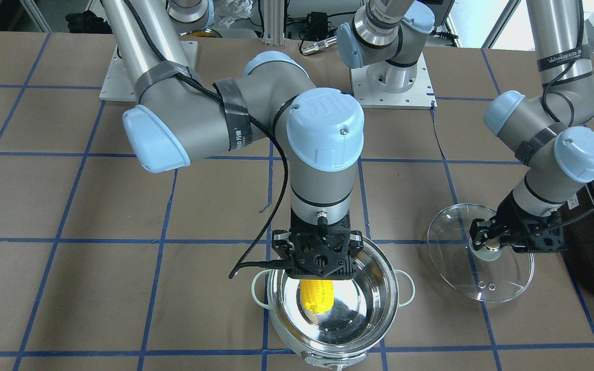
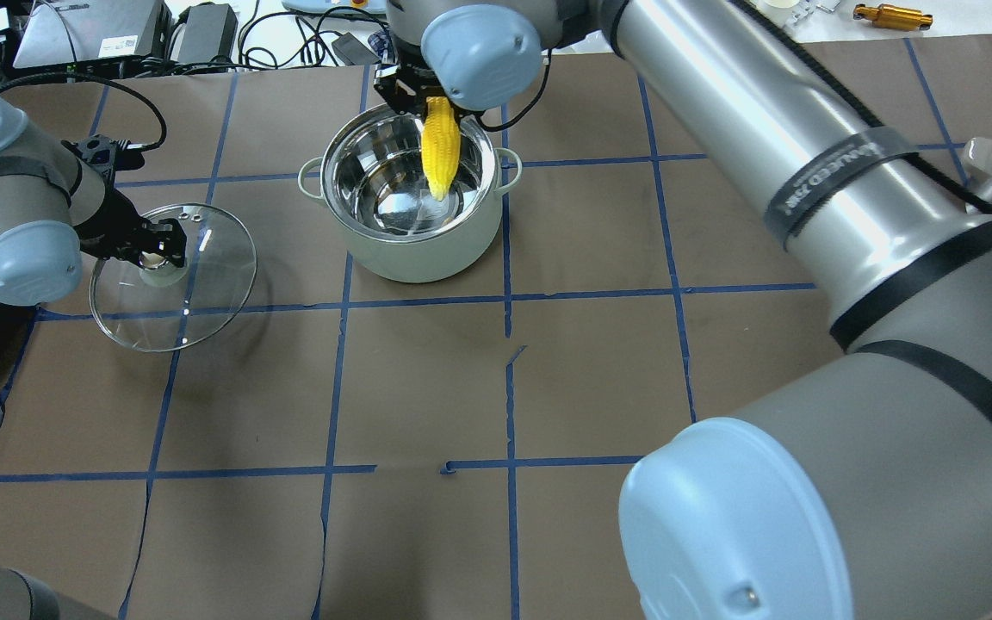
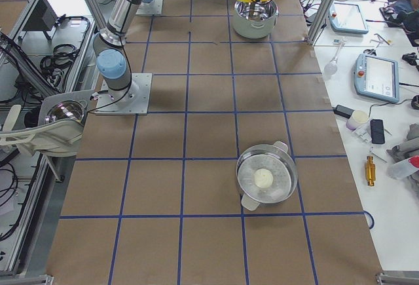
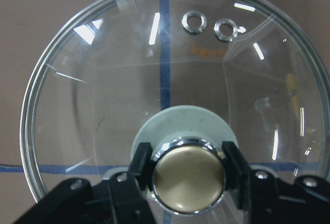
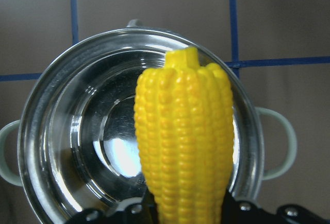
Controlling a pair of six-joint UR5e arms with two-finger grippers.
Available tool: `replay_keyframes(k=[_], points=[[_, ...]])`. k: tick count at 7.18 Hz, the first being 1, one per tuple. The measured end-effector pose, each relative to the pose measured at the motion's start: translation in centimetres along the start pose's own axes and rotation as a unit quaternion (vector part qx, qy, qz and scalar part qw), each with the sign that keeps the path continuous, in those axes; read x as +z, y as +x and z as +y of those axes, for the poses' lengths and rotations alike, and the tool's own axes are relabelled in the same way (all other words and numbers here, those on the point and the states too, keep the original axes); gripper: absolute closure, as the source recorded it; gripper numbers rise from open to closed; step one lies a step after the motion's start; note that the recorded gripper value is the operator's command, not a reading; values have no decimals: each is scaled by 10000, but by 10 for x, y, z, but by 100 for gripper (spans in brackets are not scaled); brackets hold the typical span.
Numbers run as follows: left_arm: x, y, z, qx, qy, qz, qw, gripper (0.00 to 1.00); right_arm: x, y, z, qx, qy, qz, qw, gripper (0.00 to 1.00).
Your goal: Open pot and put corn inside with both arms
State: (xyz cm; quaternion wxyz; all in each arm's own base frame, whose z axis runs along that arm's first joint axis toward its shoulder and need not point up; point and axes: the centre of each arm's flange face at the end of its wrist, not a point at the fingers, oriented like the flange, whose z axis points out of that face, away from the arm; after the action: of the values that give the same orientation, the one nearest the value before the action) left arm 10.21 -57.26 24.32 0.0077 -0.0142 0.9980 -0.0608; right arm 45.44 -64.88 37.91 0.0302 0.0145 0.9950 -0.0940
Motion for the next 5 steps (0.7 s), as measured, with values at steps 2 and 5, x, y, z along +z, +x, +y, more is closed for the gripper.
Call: replay_keyframes(k=[2, 5], points=[[9, -3, 5, -75, -62, 56, 9999, 69, 32, -20, 1, -130, 126, -92, 9998, 70], [20, -2, 10, -123, -164, 122, 9997, 23, 65, -27, -4, -317, 273, -166, 9990, 0]])
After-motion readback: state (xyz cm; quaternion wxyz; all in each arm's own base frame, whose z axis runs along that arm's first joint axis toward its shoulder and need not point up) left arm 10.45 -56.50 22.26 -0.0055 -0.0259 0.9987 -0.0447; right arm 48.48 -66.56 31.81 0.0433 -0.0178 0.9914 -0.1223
